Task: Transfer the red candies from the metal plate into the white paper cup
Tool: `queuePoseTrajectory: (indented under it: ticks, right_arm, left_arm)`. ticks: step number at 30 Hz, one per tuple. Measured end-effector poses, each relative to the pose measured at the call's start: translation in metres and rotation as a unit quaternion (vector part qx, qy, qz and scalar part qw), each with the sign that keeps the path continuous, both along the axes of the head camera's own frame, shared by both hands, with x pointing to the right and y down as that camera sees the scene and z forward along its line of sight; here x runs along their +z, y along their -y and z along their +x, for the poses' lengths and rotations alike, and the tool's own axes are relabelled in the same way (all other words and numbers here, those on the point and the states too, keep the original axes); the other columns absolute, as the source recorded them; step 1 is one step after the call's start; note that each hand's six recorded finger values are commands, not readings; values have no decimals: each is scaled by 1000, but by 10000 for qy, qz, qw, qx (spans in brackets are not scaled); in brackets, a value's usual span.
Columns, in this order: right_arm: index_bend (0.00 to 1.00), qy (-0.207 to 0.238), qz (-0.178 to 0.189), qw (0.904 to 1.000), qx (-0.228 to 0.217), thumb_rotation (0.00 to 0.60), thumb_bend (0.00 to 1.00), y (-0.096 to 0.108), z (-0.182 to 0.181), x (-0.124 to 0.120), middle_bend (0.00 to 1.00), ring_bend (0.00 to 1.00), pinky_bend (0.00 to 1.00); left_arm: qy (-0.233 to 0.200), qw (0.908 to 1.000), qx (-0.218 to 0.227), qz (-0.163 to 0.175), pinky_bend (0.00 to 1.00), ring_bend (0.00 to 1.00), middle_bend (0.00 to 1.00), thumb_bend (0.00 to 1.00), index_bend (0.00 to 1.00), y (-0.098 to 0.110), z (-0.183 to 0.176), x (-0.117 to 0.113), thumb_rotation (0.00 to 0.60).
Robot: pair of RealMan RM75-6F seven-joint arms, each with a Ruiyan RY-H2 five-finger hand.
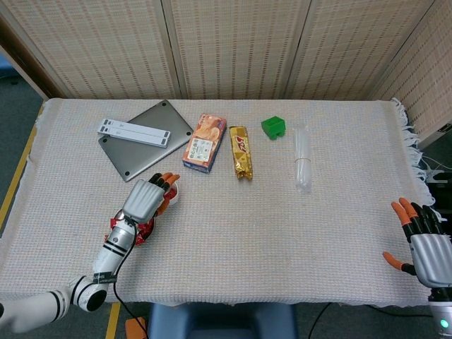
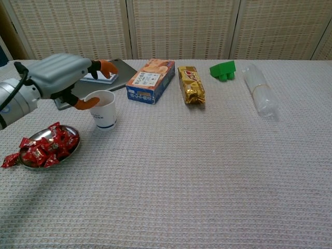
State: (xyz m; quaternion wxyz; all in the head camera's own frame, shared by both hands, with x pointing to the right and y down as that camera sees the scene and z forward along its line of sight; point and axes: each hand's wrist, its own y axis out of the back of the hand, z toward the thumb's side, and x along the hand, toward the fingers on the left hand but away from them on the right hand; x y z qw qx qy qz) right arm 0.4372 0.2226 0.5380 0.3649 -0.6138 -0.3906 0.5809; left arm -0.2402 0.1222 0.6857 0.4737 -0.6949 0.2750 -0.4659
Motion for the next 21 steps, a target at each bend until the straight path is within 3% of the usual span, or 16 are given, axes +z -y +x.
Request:
queuePoseTrajectory:
  ticks: [9, 21]
  right_arm:
    - [0, 68, -17, 9999, -82, 600, 62, -2, -5, 0, 0, 0, 0]
    - [0, 36, -52, 9999, -110, 600, 62, -2, -7, 3, 0, 0, 0]
  left_arm:
    - [622, 9930, -559, -828, 971, 165, 118, 367, 91, -68, -84, 0, 600]
    - [943, 9875, -376, -1205, 977, 206, 146, 363, 132, -84, -82, 31, 600]
